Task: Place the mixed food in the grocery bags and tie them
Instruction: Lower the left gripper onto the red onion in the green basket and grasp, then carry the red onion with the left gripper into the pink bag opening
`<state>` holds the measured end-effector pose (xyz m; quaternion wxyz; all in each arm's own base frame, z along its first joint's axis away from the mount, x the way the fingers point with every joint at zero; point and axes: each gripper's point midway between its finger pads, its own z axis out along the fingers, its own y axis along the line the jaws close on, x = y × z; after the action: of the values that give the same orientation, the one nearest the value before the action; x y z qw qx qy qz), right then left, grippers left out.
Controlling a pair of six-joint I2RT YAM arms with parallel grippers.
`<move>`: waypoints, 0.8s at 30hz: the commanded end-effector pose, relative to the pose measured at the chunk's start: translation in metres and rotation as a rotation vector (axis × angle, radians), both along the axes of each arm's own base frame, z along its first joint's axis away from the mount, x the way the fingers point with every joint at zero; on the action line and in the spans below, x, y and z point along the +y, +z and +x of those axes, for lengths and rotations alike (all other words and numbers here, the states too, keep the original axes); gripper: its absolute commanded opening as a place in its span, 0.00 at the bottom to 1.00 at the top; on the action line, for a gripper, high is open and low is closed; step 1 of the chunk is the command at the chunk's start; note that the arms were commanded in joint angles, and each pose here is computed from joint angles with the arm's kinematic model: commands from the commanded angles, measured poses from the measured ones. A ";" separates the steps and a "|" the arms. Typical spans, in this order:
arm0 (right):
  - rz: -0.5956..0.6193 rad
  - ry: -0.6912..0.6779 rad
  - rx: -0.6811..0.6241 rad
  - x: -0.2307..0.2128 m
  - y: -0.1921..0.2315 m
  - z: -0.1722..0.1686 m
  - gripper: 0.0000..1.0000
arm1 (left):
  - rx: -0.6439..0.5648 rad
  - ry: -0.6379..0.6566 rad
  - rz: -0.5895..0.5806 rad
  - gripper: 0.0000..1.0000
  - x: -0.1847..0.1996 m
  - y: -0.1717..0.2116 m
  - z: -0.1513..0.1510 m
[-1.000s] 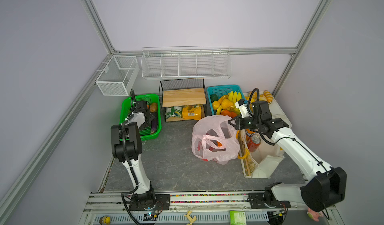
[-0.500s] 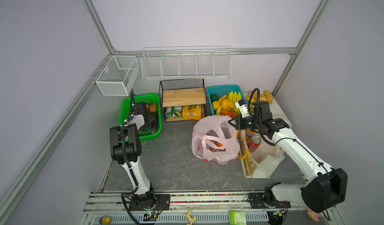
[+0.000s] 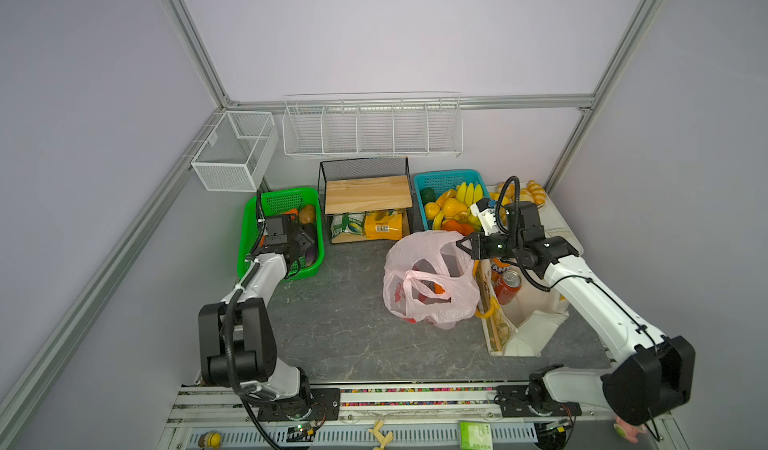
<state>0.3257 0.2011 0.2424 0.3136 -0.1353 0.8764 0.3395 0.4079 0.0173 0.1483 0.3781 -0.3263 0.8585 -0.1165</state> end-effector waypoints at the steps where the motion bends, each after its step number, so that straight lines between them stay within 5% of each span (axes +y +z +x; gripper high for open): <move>1: -0.012 -0.015 -0.029 -0.006 0.005 -0.002 0.09 | -0.083 -0.177 -0.007 0.58 -0.048 0.034 -0.027; 16: -0.048 -0.044 -0.032 -0.011 0.000 0.005 0.09 | -0.246 -1.075 -0.170 0.55 -0.246 0.074 -0.192; 24: -0.043 -0.035 -0.025 -0.010 0.000 0.002 0.09 | -0.278 -1.270 -0.210 0.54 -0.299 0.070 -0.202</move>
<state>0.3308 0.1933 0.2404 0.3246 -0.1243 0.8829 0.3158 0.2020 -0.2636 0.2060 0.2969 0.1920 0.8350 -0.4216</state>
